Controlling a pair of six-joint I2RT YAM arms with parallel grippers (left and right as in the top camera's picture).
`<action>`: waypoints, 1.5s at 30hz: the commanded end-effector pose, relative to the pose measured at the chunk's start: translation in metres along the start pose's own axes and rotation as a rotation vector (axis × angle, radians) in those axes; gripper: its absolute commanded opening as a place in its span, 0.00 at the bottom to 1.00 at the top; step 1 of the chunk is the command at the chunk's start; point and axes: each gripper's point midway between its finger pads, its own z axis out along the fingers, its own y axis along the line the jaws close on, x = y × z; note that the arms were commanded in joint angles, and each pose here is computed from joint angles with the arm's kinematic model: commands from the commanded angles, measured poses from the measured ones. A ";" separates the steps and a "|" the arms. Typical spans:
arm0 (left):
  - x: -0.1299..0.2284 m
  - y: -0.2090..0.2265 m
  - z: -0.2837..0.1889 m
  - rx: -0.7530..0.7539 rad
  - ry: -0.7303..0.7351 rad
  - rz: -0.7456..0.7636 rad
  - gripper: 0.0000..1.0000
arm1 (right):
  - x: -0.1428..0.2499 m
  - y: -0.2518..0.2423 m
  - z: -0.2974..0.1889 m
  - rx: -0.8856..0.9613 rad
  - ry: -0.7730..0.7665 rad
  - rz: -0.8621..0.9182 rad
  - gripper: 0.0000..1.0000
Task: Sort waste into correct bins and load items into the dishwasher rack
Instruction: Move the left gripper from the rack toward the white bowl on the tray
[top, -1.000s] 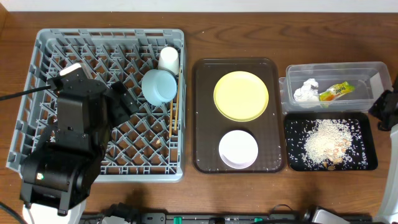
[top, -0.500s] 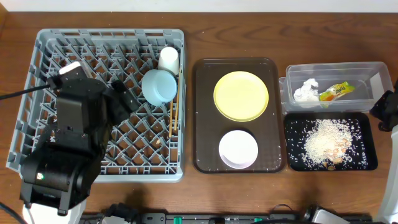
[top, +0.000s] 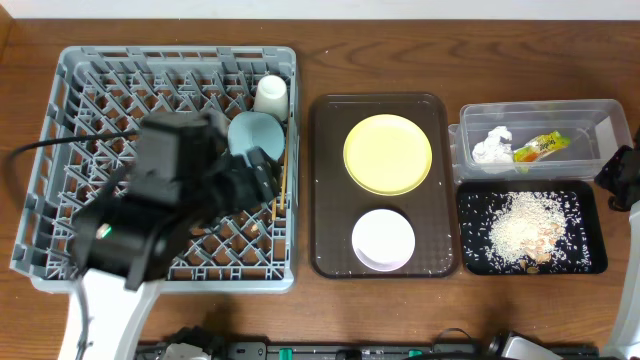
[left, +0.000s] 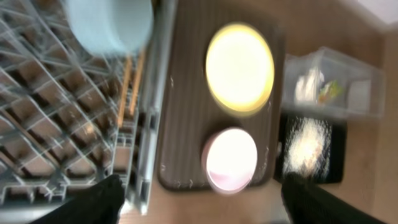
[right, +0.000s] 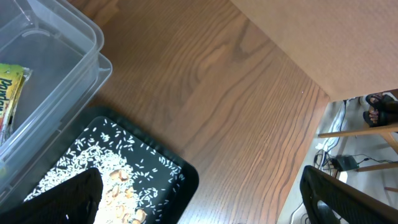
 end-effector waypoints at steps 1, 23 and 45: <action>0.030 -0.014 0.022 0.027 0.167 0.030 0.64 | -0.006 -0.008 -0.006 0.011 -0.023 0.020 0.99; 0.160 -0.106 0.134 0.032 0.455 0.504 0.25 | -0.006 -0.008 -0.006 0.011 -0.023 0.021 0.99; 0.211 -0.109 0.203 -0.194 0.234 0.843 0.26 | -0.006 -0.008 -0.006 0.011 -0.023 0.021 0.99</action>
